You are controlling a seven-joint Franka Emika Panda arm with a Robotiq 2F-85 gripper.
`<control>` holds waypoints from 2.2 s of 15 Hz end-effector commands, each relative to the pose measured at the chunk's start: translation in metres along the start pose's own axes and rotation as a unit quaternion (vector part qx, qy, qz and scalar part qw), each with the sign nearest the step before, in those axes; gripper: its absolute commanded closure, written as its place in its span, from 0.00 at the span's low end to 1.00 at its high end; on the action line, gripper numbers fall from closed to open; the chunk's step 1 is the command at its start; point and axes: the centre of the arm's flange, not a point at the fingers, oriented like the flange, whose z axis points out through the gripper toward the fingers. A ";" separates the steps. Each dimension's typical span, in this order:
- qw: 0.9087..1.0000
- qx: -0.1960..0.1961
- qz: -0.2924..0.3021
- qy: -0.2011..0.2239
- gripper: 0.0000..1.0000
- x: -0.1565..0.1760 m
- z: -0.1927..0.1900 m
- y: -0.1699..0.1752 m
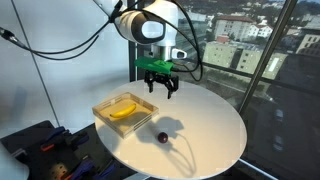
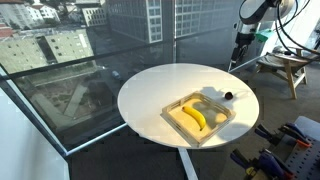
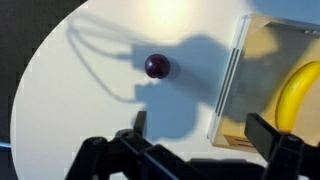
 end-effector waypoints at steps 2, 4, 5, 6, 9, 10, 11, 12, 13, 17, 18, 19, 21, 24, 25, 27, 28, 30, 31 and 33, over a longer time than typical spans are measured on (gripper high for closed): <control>1.000 0.000 0.000 0.000 0.00 0.000 0.000 0.000; 1.000 0.000 0.000 0.000 0.00 0.000 0.000 0.000; 1.000 -0.001 0.000 0.002 0.00 0.001 0.000 -0.001; 1.000 0.000 -0.001 0.005 0.00 0.002 0.001 -0.001; 1.000 0.000 -0.006 0.008 0.00 0.006 0.001 -0.002; 1.000 -0.001 -0.005 0.009 0.00 0.007 0.001 -0.002; 1.000 -0.003 -0.006 0.010 0.00 0.009 0.002 -0.002; 1.000 -0.005 -0.007 0.012 0.00 0.010 0.002 -0.001; 1.000 -0.008 -0.006 0.015 0.00 0.012 0.002 -0.001; 1.000 -0.013 -0.003 0.019 0.00 0.016 0.009 0.004; 1.000 -0.013 -0.003 0.018 0.00 0.016 0.012 0.005; 1.000 -0.014 -0.002 0.018 0.00 0.017 0.015 0.006; 1.000 -0.015 0.000 0.015 0.00 0.018 0.022 0.009; 1.000 -0.015 0.003 0.011 0.00 0.019 0.032 0.015; 1.000 -0.015 0.004 0.009 0.00 0.019 0.035 0.017; 1.000 -0.015 0.005 0.006 0.00 0.020 0.041 0.021; 1.000 -0.015 0.005 0.002 0.00 0.020 0.044 0.022; 1.000 -0.013 0.003 -0.005 0.00 0.020 0.051 0.024; 1.000 -0.012 0.003 -0.009 0.00 0.020 0.054 0.025; 1.000 -0.012 0.001 -0.016 0.00 0.020 0.062 0.025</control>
